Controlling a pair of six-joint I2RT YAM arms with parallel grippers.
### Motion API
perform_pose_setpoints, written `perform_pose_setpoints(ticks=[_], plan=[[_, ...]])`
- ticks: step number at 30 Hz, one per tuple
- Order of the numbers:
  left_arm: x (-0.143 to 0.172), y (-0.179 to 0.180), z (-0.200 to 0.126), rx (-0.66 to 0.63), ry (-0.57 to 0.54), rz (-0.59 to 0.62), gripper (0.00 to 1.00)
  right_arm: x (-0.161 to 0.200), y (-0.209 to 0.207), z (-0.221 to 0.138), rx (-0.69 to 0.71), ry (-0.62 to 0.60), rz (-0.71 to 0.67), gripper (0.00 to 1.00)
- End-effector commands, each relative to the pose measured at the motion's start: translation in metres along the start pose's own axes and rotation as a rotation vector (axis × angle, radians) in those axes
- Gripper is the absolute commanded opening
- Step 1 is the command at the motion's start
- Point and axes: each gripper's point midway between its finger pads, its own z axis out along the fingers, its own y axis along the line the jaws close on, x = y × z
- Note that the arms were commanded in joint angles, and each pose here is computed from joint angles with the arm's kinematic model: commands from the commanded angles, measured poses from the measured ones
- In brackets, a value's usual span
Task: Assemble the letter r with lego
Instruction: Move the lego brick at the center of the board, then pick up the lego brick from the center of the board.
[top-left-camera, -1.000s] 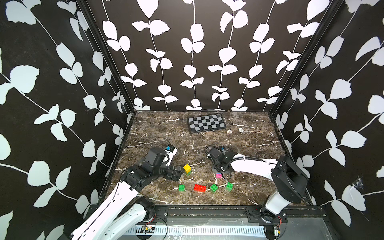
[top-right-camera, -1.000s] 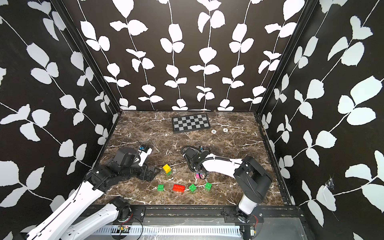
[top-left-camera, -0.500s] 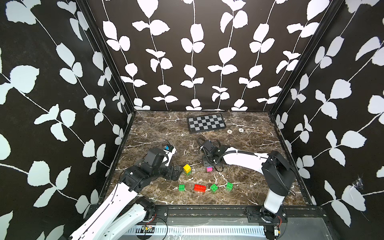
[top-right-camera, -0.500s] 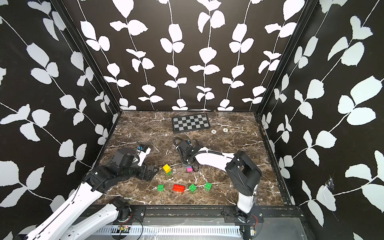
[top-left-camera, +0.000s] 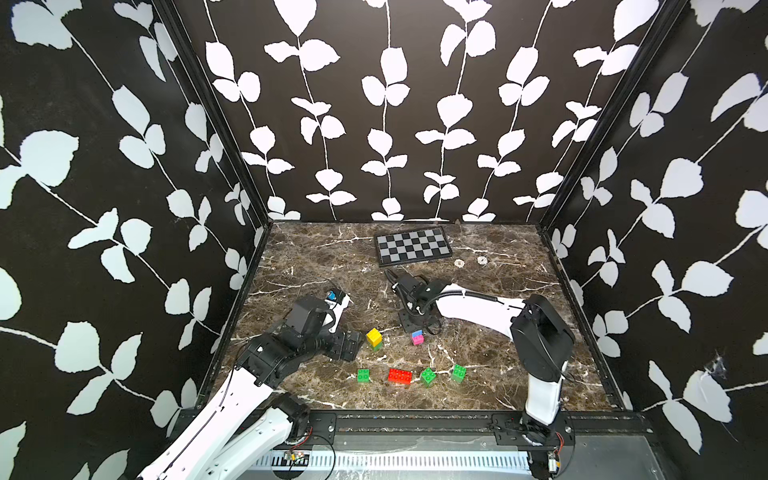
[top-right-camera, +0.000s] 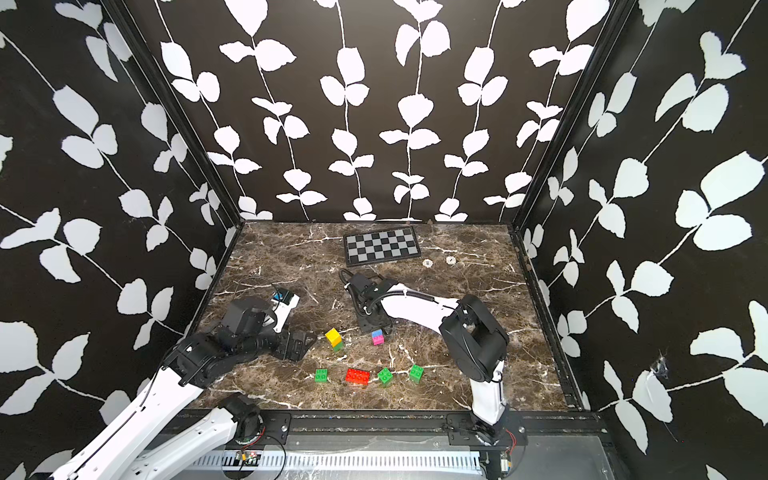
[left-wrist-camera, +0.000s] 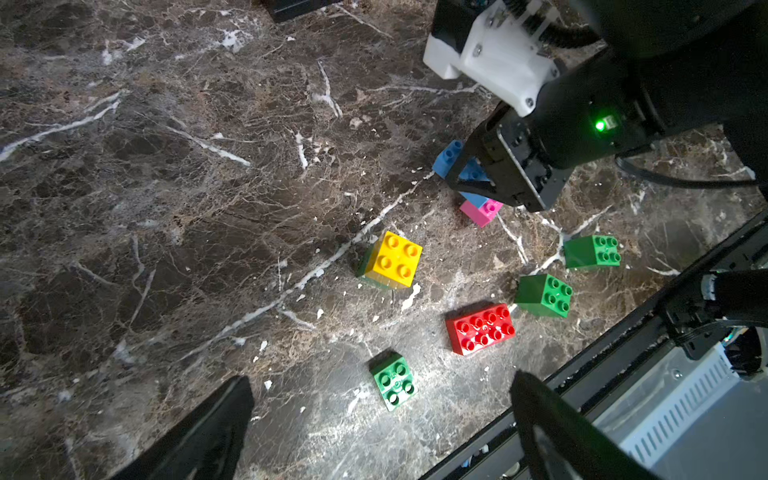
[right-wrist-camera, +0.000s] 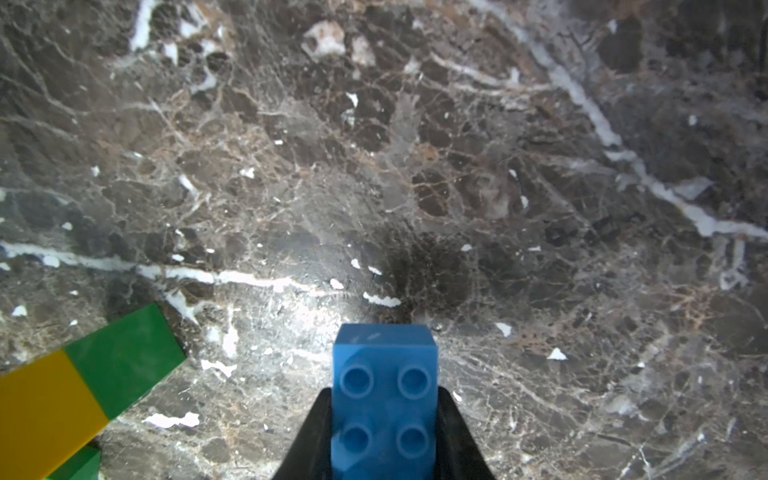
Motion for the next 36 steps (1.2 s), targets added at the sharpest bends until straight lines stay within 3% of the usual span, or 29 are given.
perform_pose_setpoints(ticks=[1, 9, 21, 36], plan=[[0.003, 0.001, -0.001, -0.007, 0.004, -0.005, 0.99, 0.009, -0.008, 0.004, 0.029, 0.071, -0.055, 0.29], [0.003, 0.002, 0.000, -0.010, 0.004, -0.007, 0.99, 0.011, -0.013, 0.013, 0.070, 0.132, -0.109, 0.38], [0.004, 0.002, 0.001, -0.009, 0.009, -0.006, 0.99, 0.006, -0.009, -0.016, 0.048, 0.162, -0.117, 0.67], [0.004, 0.002, 0.001, -0.011, 0.010, -0.010, 0.99, 0.035, -0.011, -0.011, 0.006, 0.154, -0.078, 0.63]])
